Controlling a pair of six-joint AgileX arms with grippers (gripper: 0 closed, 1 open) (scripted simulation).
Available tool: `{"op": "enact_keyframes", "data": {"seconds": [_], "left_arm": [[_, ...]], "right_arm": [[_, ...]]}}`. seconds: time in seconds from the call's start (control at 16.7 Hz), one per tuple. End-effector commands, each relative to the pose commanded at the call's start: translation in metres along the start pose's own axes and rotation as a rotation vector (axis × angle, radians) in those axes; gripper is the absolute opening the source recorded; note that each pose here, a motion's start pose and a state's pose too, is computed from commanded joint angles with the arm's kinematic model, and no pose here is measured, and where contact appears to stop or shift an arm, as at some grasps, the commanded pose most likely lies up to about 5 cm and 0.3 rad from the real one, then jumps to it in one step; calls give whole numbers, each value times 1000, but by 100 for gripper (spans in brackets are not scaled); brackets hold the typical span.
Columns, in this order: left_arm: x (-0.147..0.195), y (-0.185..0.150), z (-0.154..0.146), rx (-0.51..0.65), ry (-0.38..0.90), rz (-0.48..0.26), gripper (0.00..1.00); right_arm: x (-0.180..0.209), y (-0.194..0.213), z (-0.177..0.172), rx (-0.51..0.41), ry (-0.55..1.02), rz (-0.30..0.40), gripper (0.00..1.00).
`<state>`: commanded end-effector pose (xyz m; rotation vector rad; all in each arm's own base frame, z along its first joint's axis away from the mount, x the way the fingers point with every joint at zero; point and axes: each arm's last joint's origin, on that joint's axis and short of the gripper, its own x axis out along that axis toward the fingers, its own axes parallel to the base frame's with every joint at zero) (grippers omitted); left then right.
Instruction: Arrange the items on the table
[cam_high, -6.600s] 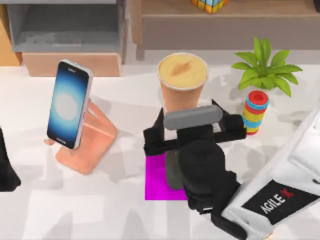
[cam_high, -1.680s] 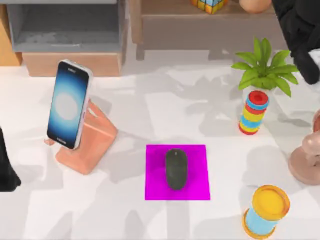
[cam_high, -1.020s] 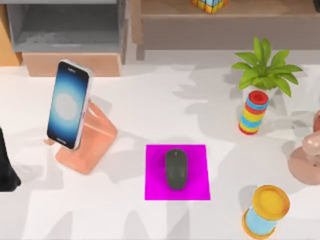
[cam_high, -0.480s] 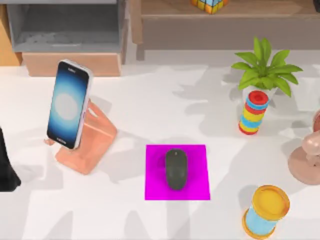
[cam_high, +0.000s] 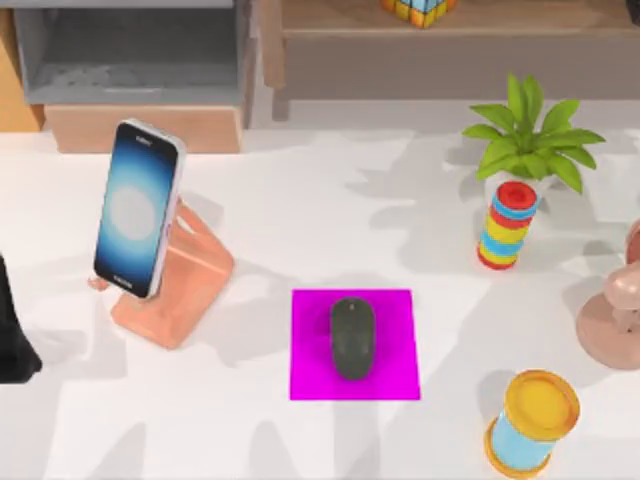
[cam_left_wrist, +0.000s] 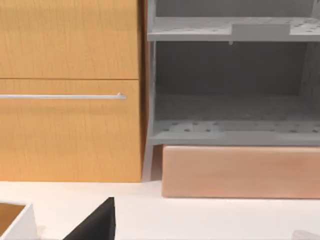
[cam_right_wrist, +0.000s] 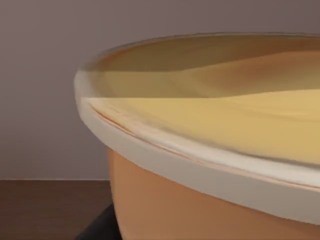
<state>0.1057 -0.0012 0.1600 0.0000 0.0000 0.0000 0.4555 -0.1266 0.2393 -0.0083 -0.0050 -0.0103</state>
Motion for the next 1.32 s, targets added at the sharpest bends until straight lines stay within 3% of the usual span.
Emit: {"op": "enact_keyframes", "data": {"seconds": [0.18,0.96,1.32], "left_arm": [[0,0,0,0,0,0,100],[0,0,0,0,0,0,100],[0,0,0,0,0,0,100]], "right_arm": [[0,0,0,0,0,0,0],[0,0,0,0,0,0,98],[0,0,0,0,0,0,100]]}}
